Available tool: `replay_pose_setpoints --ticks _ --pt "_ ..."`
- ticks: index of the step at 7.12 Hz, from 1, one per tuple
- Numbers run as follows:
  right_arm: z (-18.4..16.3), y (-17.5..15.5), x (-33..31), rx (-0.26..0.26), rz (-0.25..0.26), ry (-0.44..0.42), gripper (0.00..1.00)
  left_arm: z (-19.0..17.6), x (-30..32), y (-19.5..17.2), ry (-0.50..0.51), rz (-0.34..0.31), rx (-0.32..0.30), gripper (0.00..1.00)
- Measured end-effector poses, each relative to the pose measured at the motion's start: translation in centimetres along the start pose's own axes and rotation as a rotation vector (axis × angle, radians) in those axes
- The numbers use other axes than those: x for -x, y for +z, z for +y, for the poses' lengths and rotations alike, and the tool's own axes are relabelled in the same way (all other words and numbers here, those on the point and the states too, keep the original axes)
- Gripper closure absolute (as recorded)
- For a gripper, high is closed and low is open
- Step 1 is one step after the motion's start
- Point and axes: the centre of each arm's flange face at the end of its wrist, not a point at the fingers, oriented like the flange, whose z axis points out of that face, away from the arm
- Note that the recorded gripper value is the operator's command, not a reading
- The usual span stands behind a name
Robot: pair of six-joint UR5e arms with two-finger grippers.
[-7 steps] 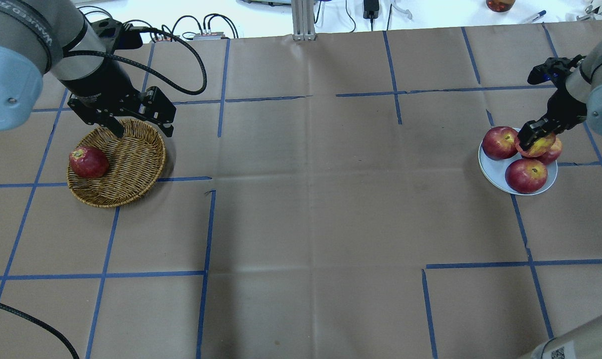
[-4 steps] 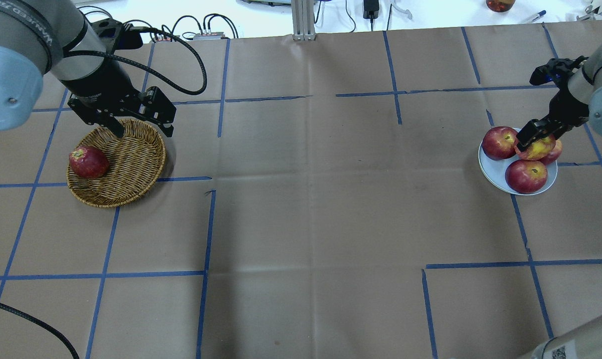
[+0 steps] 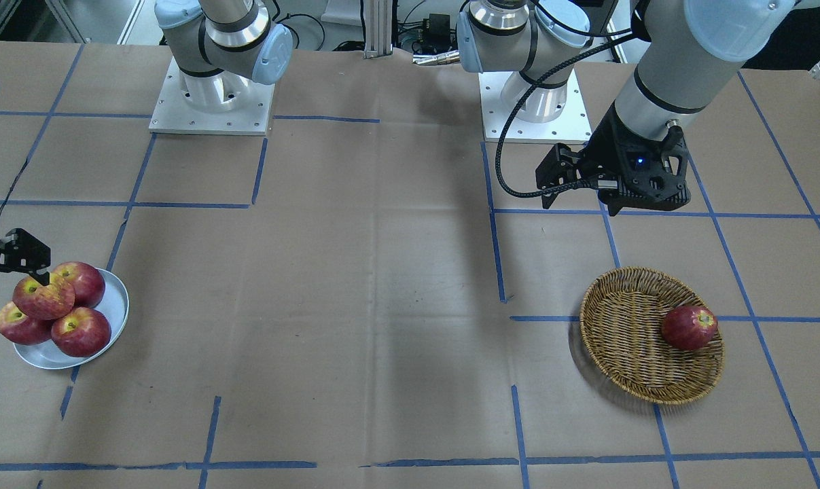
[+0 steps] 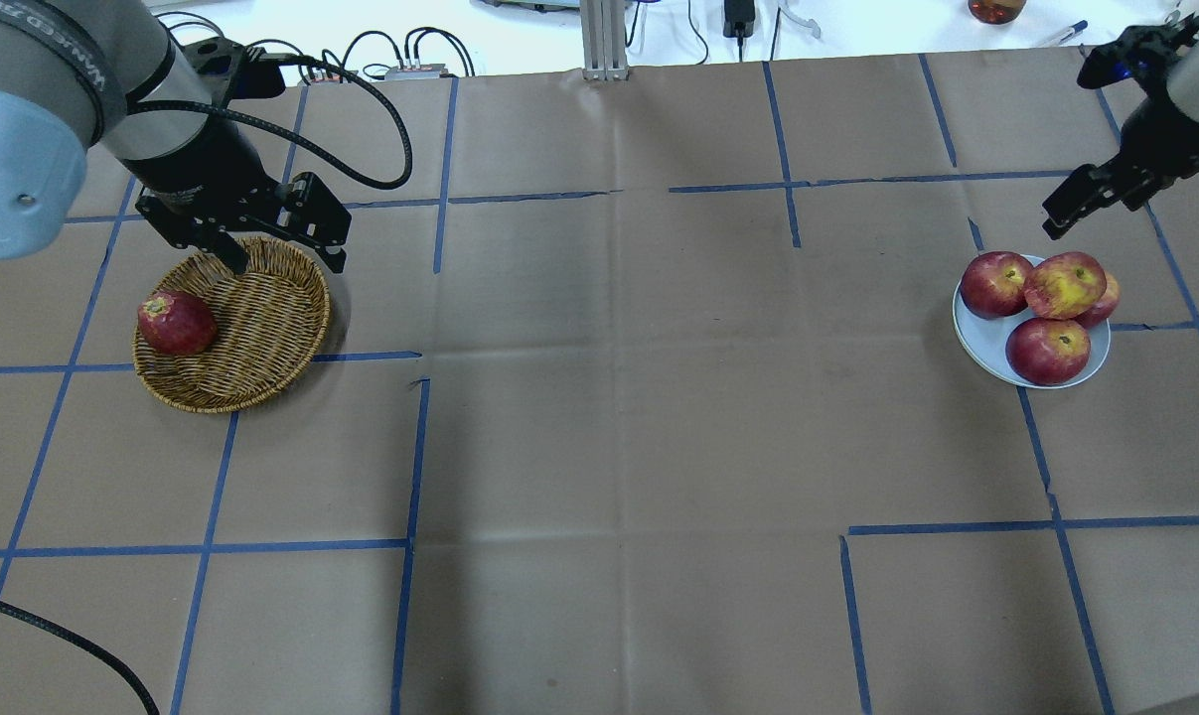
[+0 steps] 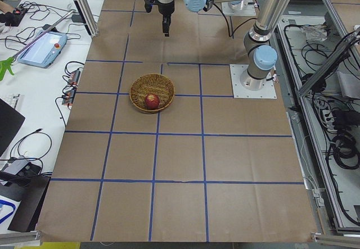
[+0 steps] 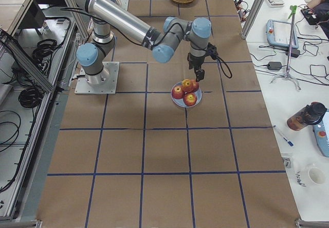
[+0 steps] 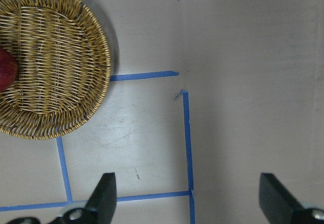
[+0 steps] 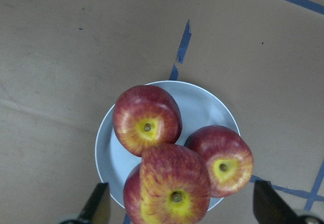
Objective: Transfer apple from basket to plate
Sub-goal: 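Open the right gripper and raise it away from the plate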
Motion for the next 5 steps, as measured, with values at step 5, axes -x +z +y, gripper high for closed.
replay_pose_setpoints --ticks 5 --pt "-0.8 -10.3 19.1 0.034 -0.022 0.212 0.00 -0.1 0.0 -0.1 0.002 -0.002 -0.009 0.01"
